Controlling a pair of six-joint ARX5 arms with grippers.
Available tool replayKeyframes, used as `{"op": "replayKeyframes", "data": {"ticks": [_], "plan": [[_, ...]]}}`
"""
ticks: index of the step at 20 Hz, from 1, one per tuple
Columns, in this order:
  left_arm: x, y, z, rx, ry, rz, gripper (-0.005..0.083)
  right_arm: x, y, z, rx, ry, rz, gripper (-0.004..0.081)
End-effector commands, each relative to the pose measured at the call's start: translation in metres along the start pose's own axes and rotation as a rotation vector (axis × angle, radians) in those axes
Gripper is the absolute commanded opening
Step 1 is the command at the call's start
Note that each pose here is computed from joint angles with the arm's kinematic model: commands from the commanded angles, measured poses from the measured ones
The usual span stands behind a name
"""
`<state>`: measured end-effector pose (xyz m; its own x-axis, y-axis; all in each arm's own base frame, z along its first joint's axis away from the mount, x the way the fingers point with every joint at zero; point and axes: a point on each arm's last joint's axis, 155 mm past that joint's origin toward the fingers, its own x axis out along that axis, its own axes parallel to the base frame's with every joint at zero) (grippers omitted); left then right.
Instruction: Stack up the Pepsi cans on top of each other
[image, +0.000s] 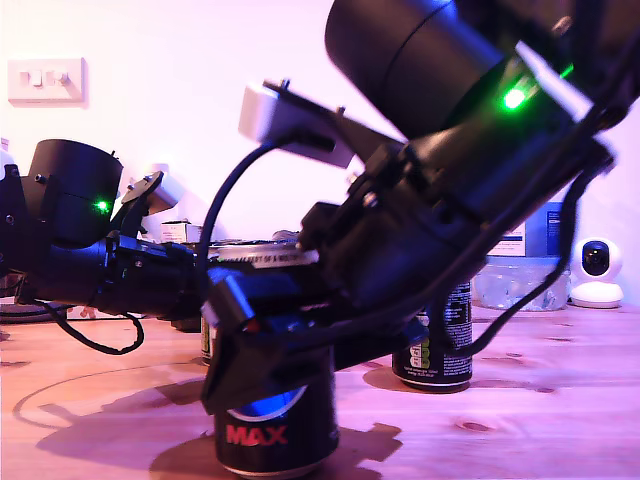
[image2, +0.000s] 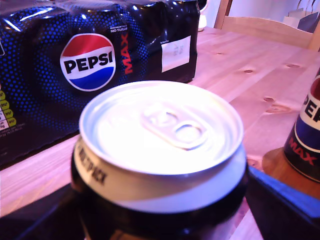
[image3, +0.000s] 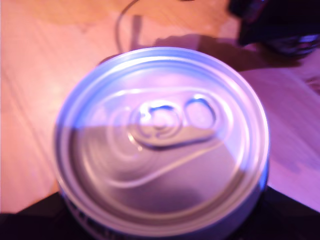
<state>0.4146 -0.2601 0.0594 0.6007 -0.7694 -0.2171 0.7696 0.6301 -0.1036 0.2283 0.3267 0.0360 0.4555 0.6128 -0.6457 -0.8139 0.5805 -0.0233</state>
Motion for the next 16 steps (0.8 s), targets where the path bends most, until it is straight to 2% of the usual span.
{"op": "replayKeyframes", "data": {"ticks": [1, 9, 14, 16], "plan": [[-0.001, -0.001, 0.001, 0.008, -0.005, -0.002, 0.0784, -0.006, 0.001, 0.015, -0.005, -0.048, 0.002, 0.0598], [-0.001, -0.001, 0.001, 0.008, -0.006, -0.002, 0.0784, -0.005, 0.001, 0.017, 0.026, -0.055, 0.001, 0.0598], [-0.001, -0.001, 0.001, 0.008, -0.006, -0.002, 0.0784, -0.005, -0.005, 0.034, -0.026, -0.126, -0.024, 0.0598], [-0.001, -0.001, 0.002, 0.008, -0.006, -0.002, 0.0784, -0.001, -0.006, 0.03, -0.025, -0.119, -0.024, 0.0598]]}}
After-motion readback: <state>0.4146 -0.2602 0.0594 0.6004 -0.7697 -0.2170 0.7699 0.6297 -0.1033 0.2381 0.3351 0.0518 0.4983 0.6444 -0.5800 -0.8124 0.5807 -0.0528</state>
